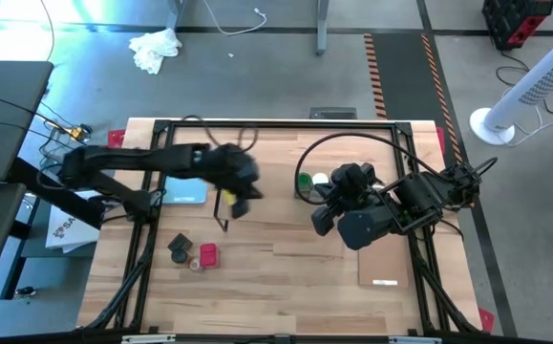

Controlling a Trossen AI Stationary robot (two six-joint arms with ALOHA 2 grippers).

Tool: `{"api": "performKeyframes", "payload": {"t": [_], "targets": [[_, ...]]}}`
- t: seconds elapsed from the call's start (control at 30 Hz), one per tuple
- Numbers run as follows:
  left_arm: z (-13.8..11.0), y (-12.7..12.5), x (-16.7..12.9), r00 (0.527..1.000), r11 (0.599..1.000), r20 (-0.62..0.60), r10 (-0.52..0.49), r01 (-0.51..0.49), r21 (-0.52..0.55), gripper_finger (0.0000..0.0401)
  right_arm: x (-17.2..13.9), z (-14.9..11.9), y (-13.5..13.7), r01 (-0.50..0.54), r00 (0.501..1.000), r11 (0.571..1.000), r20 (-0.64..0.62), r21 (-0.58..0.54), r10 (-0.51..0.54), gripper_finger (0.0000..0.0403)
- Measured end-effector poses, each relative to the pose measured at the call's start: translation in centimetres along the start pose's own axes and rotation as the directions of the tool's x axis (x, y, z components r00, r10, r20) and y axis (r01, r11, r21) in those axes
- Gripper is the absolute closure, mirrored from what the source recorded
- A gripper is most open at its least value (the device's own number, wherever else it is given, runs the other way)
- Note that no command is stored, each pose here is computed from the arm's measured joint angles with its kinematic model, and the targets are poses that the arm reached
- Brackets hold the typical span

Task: Shelf spices
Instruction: Put the red seasoning can on the shelf

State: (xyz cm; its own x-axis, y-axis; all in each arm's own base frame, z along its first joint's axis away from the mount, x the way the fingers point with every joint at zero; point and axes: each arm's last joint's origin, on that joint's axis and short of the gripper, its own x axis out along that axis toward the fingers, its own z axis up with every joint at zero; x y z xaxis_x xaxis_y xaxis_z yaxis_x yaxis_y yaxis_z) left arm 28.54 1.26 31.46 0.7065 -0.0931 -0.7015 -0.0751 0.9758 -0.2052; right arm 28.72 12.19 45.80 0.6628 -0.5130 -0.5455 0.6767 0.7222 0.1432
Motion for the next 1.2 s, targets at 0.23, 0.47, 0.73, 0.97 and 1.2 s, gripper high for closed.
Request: {"api": "performKeyframes", "payload": {"t": [0.23,0.47,0.73,0.97,1.2], "targets": [[-4.8,-5.6,-7.9,0.982,0.991,-0.143,-0.127,0.13,0.012,0.0401,0.2,0.1,-0.1,0.005,1.0,0.999,-0.001,-0.038,-0.005,0.0403],[-7.8,-8.6,-12.7,0.99,0.973,-0.056,-0.131,0.118,-0.196,0.0352,0.2,0.1,-0.1,0.003,1.0,0.999,-0.003,-0.037,-0.003,0.0403],[-10.2,-11.2,-11.1,0.94,0.976,-0.316,-0.128,0.063,-0.209,0.0211,0.2,0.1,-0.1,0.003,1.0,0.999,-0.004,-0.039,-0.003,0.0403],[-11.8,-13.8,-8.1,0.861,0.997,-0.503,-0.072,0.044,-0.068,0.0136,0.5,-0.3,0.0,0.014,1.0,0.998,-0.011,-0.055,-0.014,0.0403],[-13.0,-15.3,-5.0,0.818,0.994,-0.573,0.059,0.006,0.112,0.0127,2.0,-1.9,0.6,0.014,0.995,0.998,-0.096,-0.053,-0.019,0.0403]]}}
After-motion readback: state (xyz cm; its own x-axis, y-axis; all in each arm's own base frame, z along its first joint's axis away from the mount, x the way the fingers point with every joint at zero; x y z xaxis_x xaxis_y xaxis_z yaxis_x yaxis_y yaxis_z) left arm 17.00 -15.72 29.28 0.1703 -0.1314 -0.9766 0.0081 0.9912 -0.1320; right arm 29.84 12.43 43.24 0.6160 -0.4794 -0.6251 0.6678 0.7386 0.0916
